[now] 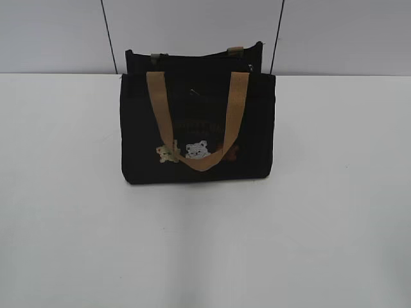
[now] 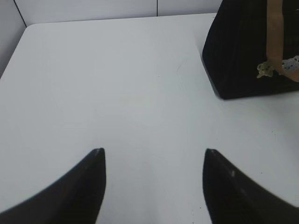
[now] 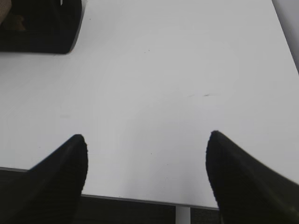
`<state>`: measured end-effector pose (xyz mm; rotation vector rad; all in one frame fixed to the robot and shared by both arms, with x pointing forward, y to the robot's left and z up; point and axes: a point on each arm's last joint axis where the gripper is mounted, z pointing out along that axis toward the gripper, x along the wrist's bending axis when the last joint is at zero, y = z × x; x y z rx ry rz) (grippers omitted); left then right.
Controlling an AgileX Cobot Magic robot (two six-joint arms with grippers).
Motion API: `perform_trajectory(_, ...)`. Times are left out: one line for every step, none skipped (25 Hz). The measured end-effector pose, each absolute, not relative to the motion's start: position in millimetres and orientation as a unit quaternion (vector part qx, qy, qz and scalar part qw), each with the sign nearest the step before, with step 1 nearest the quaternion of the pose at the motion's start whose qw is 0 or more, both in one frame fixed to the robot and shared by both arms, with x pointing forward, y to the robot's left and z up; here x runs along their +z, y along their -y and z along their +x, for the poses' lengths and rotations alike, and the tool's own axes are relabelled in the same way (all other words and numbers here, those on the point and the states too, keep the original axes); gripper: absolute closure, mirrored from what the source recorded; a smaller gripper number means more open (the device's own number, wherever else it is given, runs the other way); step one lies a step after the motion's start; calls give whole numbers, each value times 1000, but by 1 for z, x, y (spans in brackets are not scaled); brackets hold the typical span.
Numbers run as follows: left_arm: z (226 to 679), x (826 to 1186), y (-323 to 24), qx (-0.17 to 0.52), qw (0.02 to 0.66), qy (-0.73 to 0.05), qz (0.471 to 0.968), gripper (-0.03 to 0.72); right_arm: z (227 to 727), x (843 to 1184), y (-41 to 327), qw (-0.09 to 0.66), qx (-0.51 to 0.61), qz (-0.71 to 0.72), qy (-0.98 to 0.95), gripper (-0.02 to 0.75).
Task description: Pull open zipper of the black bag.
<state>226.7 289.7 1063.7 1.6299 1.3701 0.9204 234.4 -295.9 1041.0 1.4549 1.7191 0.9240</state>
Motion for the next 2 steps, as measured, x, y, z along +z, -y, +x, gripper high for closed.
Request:
perform_trajectory(227, 1064, -290, 364, 399, -541, 644, 199, 234, 1041, 296, 346, 356, 561, -662, 143)
perform_trajectory(227, 1064, -290, 364, 399, -541, 644, 199, 234, 1041, 296, 346, 356, 561, -662, 143)
